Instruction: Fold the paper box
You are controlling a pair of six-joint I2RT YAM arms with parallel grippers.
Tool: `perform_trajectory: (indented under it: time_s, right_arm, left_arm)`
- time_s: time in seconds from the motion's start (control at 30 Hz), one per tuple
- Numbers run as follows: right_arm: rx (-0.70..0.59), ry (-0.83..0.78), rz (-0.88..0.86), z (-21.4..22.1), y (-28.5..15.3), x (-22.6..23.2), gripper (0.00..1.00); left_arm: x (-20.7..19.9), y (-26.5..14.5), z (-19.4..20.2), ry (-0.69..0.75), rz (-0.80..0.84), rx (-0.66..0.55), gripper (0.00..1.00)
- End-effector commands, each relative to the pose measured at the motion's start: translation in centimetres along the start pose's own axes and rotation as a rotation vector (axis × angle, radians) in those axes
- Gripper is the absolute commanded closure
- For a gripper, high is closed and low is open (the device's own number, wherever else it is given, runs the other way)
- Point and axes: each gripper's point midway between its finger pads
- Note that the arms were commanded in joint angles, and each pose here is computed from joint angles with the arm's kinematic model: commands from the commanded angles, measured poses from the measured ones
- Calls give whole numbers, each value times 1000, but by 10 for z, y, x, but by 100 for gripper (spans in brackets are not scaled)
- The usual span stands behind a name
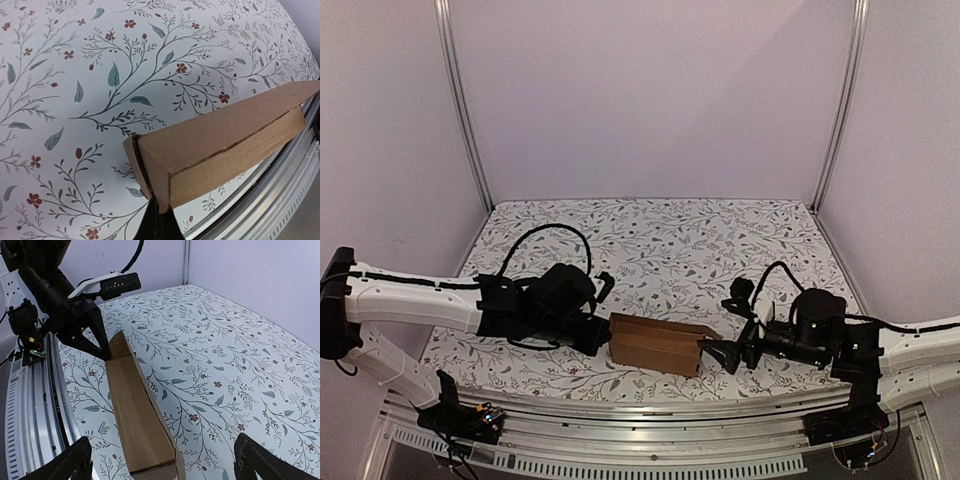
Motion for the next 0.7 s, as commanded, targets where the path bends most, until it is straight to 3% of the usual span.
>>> perform_trajectory:
  time_s: [0.0, 0.3, 0.43, 0.67]
  right_arm:
    - [155, -26, 11, 8, -24, -7, 1]
    - [267, 122, 174, 4, -54, -38, 1]
    - [350, 136, 137, 10, -53, -31, 1]
    - [429, 148, 71, 22, -42, -17, 20]
  left_arm:
    - [15, 11, 39, 25, -66, 138, 100]
    - [15, 11, 39, 26, -69, 136, 100]
    - [14, 13, 39, 24, -64, 137, 100]
    - [11, 15, 38, 34, -60, 142, 100]
Point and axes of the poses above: each gripper's point midway between its finger pads, its own y axis out along the fingers, its own x axis along the line the jaws close on, z = x × y, and after that the axes turned 6 degrees about -y, right-handed
